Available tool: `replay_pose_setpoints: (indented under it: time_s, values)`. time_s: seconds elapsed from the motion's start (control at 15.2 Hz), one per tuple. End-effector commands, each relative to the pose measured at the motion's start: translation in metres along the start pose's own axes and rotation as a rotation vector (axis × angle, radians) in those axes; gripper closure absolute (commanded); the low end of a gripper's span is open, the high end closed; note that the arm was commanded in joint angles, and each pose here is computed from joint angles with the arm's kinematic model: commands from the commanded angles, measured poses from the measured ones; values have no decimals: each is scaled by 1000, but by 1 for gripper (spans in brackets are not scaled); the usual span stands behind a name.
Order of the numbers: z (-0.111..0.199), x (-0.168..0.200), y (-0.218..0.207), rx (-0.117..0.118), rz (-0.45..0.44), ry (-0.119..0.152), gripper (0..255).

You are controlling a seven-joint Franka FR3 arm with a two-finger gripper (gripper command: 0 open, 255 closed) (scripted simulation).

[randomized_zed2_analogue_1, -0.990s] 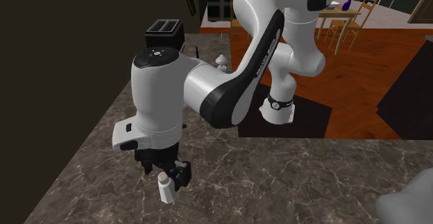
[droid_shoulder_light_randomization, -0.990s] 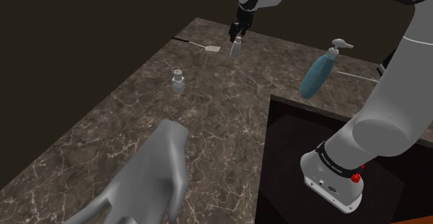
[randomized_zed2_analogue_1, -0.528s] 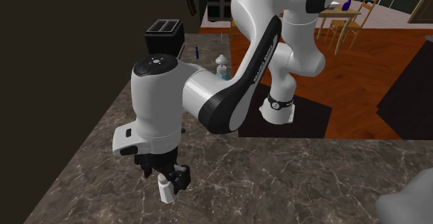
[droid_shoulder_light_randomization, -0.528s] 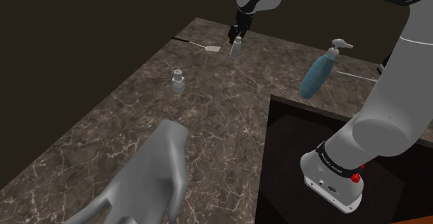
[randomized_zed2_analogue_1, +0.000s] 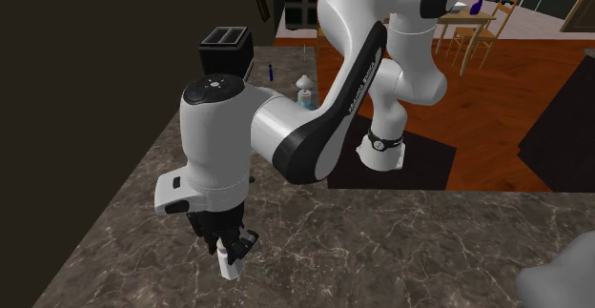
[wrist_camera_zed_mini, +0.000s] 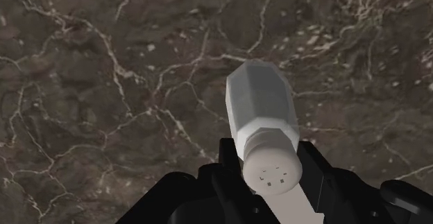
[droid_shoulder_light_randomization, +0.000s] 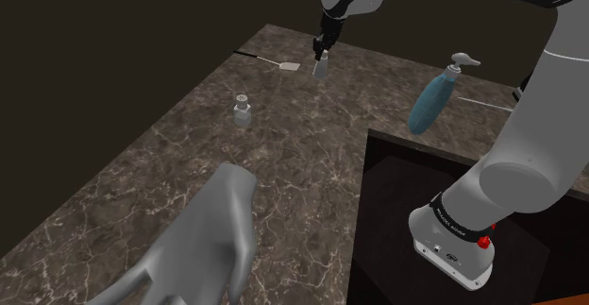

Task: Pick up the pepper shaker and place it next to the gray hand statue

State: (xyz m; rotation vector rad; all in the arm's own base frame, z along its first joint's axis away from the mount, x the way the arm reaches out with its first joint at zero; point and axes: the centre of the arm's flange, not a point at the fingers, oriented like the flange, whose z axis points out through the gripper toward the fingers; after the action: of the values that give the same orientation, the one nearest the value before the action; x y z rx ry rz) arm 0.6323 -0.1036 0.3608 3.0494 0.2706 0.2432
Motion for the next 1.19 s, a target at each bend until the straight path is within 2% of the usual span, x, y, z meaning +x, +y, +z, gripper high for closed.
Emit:
replay_pose_setpoints:
  time_s: [0.0,0.2,1.12]
  values:
    - [0,0,0,0,0,0,255]
    - [0,0,0,0,0,0,255]
    - [-73,11,6,0,0,0,255]
